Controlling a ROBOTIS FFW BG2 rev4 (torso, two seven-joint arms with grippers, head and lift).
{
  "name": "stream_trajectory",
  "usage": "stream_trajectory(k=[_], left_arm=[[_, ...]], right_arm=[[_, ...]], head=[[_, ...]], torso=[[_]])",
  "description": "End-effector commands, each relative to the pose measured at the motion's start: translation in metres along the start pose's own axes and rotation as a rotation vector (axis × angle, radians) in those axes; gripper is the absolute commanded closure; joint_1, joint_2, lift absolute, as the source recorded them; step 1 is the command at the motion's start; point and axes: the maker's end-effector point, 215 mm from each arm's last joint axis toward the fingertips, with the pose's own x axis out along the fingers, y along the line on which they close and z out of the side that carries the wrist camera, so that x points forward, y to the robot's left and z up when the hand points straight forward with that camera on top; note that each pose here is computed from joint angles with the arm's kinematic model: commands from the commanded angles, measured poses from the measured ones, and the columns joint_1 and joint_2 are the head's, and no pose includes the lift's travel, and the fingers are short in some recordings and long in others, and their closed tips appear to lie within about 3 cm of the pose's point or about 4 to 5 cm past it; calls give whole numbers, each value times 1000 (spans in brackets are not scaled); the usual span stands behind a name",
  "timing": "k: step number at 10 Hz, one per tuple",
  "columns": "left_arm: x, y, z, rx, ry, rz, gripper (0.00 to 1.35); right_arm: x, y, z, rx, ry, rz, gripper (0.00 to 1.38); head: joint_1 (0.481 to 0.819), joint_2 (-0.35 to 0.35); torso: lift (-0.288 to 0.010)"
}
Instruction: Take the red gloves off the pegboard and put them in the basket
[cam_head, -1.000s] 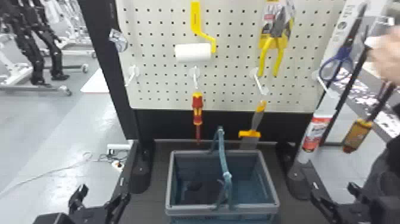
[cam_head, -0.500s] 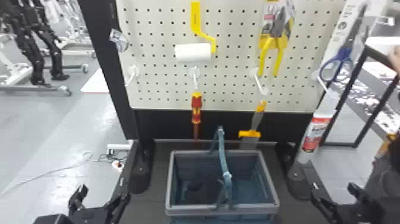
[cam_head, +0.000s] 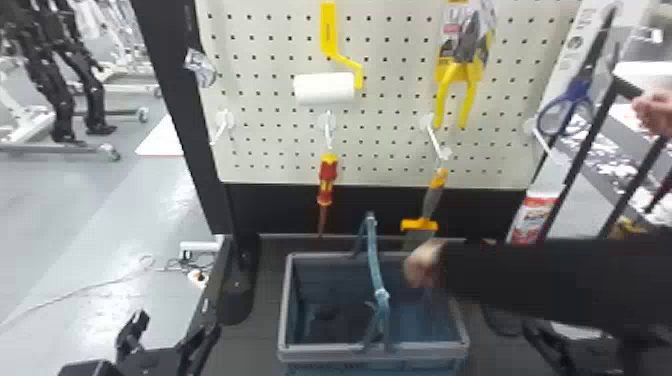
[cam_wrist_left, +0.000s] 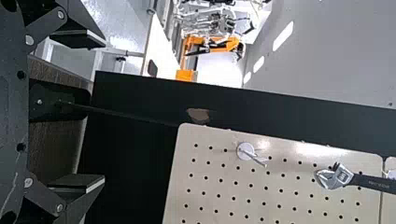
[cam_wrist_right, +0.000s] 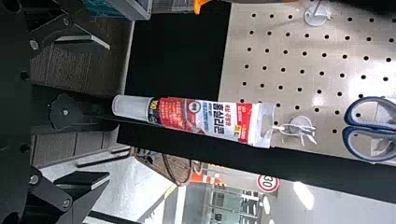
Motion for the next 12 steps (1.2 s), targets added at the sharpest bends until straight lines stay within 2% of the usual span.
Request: stream_trajectory(k=[1, 12], left_arm=[[0, 0, 0, -4, -2, 4, 262], [1, -2, 6, -6, -29, 3, 262]], right_arm=[[-1, 0, -2, 16, 3, 0, 308], [1, 0, -4, 43, 1, -4, 308]], head=[[549, 0], [549, 0]], torso=[[-100], [-100]])
